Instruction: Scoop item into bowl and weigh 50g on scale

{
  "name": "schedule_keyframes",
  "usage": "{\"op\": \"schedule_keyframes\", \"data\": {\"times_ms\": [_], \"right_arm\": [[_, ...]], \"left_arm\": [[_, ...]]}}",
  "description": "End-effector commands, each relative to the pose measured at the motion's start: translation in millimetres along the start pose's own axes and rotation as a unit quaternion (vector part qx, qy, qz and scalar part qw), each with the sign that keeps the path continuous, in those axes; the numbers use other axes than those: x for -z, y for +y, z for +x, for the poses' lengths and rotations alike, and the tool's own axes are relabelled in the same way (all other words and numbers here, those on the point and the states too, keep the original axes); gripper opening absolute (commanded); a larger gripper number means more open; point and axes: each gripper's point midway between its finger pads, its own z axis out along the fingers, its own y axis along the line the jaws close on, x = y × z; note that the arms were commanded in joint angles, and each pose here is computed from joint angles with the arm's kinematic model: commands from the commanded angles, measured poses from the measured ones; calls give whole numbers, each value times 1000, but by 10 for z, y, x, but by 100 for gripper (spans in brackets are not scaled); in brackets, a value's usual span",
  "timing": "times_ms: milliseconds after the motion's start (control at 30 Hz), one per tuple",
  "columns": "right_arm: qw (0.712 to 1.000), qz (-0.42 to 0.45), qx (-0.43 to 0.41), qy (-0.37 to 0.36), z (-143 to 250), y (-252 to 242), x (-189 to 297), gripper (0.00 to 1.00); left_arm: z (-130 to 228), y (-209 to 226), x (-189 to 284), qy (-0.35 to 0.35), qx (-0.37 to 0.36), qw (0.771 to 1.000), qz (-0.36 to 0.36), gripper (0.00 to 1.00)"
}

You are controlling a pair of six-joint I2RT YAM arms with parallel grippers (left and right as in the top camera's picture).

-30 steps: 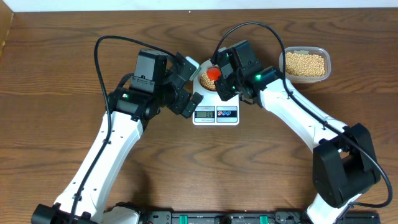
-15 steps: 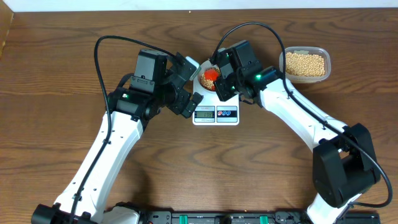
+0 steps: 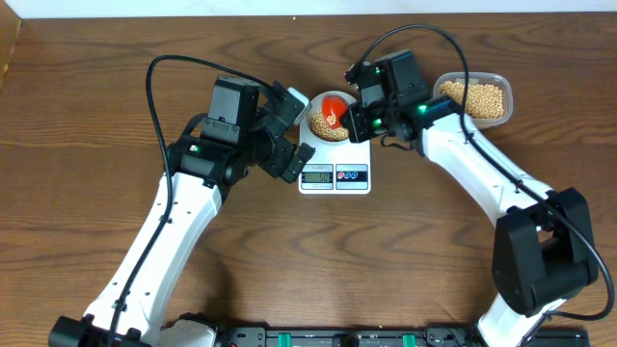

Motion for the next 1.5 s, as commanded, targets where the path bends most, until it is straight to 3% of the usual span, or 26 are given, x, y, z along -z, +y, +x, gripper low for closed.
{"op": "schedule_keyframes", "data": {"times_ms": [0, 233, 1033, 1467], "right_arm": [[999, -34, -39, 4, 18, -7, -29, 1], [995, -84, -53, -11, -93, 17, 63, 1], [995, -84, -47, -11, -86, 11, 66, 1], [1000, 16, 5, 16, 95, -195, -26, 1]], "left_arm": [[29, 13, -28, 6, 1, 1000, -2, 98], [27, 14, -27, 6, 1, 1000, -2, 98], [27, 14, -27, 6, 1, 1000, -2, 98], [28, 14, -28, 6, 1, 1000, -2, 98]]}}
